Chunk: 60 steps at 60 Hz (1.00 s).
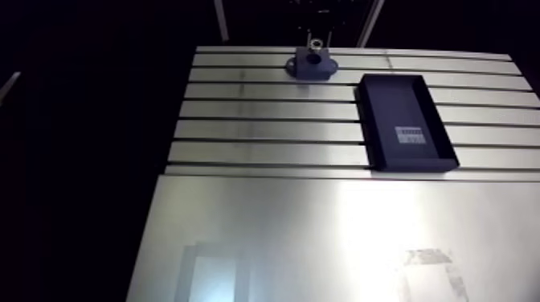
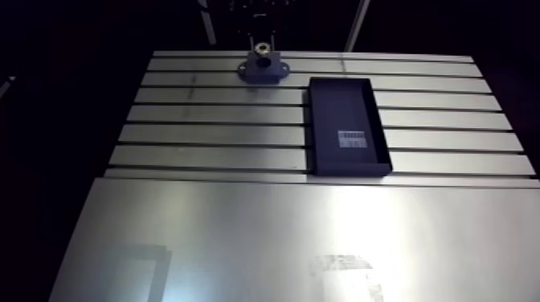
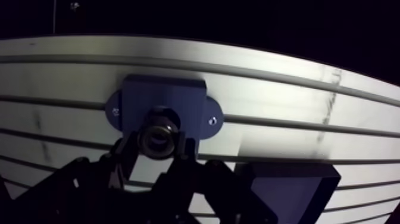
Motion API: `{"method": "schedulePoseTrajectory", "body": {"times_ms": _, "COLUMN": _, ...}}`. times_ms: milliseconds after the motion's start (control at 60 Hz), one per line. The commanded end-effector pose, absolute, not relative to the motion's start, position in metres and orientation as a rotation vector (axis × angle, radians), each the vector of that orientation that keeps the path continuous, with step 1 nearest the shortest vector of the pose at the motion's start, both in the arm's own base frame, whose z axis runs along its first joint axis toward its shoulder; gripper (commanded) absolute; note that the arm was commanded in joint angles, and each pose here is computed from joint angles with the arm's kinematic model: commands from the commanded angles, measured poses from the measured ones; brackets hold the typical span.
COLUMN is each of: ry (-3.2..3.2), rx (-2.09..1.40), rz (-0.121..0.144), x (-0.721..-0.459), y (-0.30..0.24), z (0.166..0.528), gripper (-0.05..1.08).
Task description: Pick up the bearing and press it into the housing until flush.
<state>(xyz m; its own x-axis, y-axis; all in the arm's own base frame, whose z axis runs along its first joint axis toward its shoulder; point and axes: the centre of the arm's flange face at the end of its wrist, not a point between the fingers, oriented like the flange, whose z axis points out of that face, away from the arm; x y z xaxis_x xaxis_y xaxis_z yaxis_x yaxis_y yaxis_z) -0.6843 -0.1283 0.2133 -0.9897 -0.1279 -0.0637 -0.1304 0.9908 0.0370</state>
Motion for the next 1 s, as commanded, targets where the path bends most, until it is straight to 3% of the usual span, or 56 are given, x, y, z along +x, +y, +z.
{"method": "schedulePoseTrajectory", "body": {"times_ms": 17, "ry": 3.077, "rx": -0.204, "rz": 0.067, "x": -0.686, "y": -0.130, "z": 0.210, "gripper": 0.76}}
{"method": "schedulePoseTrajectory", "body": {"times_ms": 1000, "ry": 3.050, "rx": -0.210, "rz": 0.068, "x": -0.686, "y": -0.133, "z": 0.191, "gripper": 0.76}}
